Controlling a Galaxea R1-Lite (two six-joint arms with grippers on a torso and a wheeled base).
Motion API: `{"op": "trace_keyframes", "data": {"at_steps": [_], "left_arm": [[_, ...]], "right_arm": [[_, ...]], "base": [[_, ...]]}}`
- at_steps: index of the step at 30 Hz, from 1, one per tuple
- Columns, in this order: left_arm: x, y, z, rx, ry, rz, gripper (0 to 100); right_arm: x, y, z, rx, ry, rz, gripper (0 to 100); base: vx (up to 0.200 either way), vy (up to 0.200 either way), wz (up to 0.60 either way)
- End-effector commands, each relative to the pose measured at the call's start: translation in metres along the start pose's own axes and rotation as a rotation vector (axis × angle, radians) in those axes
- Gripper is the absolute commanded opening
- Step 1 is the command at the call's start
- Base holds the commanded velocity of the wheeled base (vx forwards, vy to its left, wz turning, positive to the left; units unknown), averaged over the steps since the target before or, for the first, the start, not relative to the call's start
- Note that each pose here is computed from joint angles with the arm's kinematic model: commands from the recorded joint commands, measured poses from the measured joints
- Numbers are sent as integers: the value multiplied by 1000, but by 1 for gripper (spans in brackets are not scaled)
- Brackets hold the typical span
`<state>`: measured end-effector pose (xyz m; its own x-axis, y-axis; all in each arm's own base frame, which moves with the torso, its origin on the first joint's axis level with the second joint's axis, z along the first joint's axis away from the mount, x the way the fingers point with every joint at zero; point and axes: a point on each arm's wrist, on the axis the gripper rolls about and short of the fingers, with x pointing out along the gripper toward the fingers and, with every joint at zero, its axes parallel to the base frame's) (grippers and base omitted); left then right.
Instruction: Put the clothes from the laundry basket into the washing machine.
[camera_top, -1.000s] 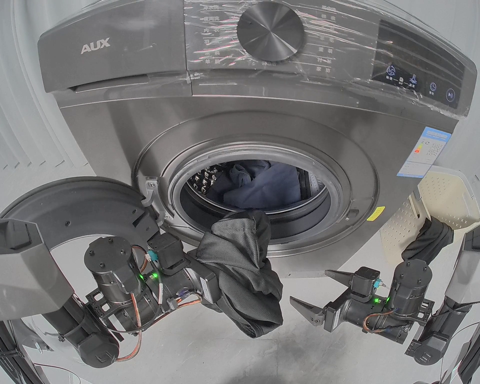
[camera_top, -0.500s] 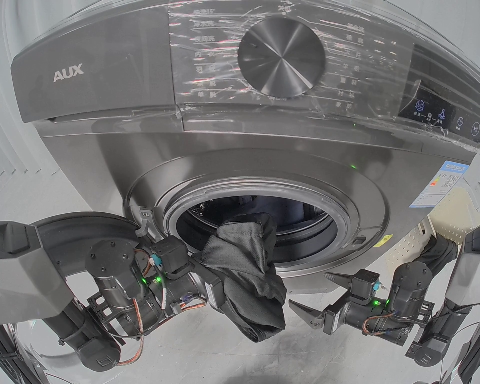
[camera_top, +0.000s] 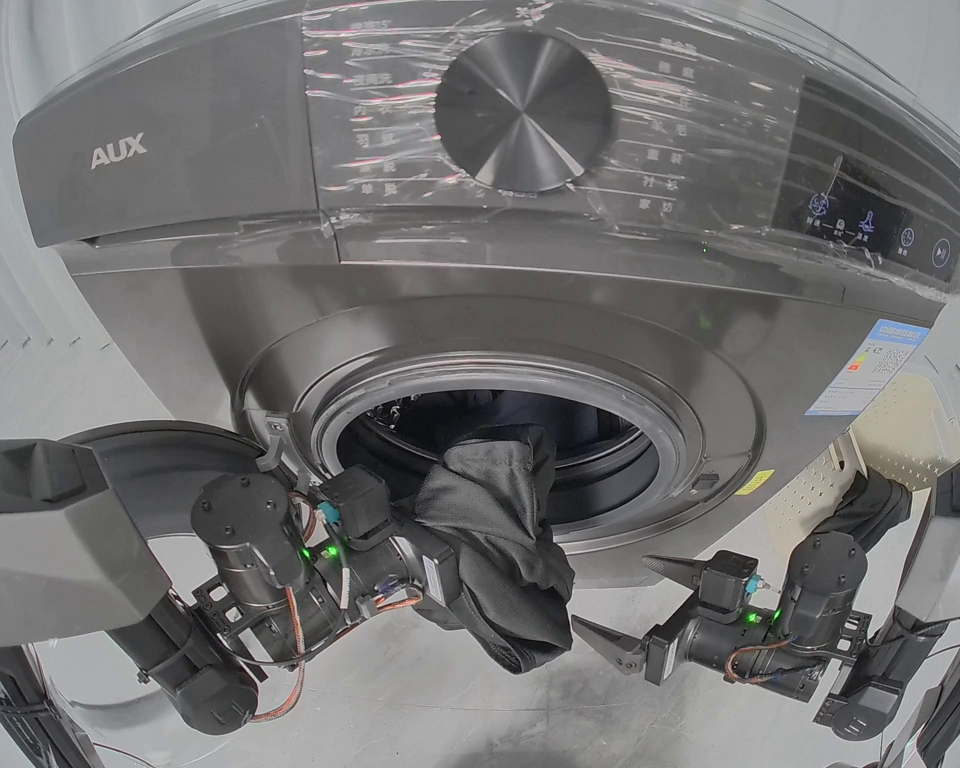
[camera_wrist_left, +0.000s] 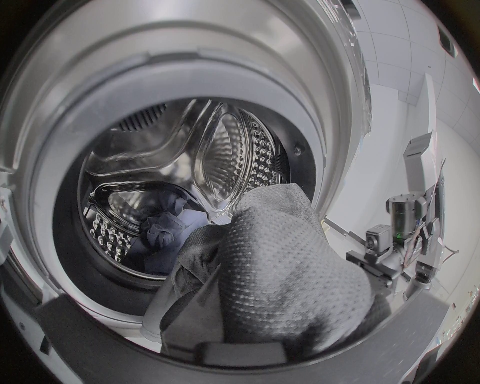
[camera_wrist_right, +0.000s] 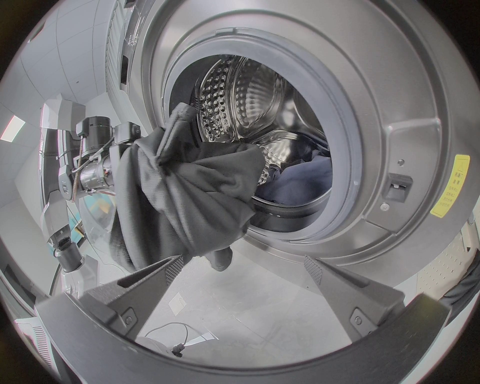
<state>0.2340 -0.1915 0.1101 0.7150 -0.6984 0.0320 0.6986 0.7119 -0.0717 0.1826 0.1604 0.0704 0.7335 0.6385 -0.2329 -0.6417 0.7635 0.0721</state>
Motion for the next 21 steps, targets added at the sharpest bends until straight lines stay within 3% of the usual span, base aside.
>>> {"op": "trace_keyframes", "data": {"at_steps": [1, 5, 10, 21], "left_arm": [[18, 8, -21, 43, 46, 30, 0], [36, 25, -27, 55, 25, 77, 0], [67, 47, -21, 60, -75, 149, 0], [118, 57, -53, 36, -112, 145, 0]], "right_arm": [[-4, 6, 0, -6, 3, 25, 100], [-7, 11, -3, -10, 17, 44, 100], [-10, 10, -6, -10, 34, 42, 100], [-10, 10, -8, -11, 44, 44, 100]], "base": [[0, 0, 0], [0, 0, 0], [0, 0, 0], [0, 0, 0]]}}
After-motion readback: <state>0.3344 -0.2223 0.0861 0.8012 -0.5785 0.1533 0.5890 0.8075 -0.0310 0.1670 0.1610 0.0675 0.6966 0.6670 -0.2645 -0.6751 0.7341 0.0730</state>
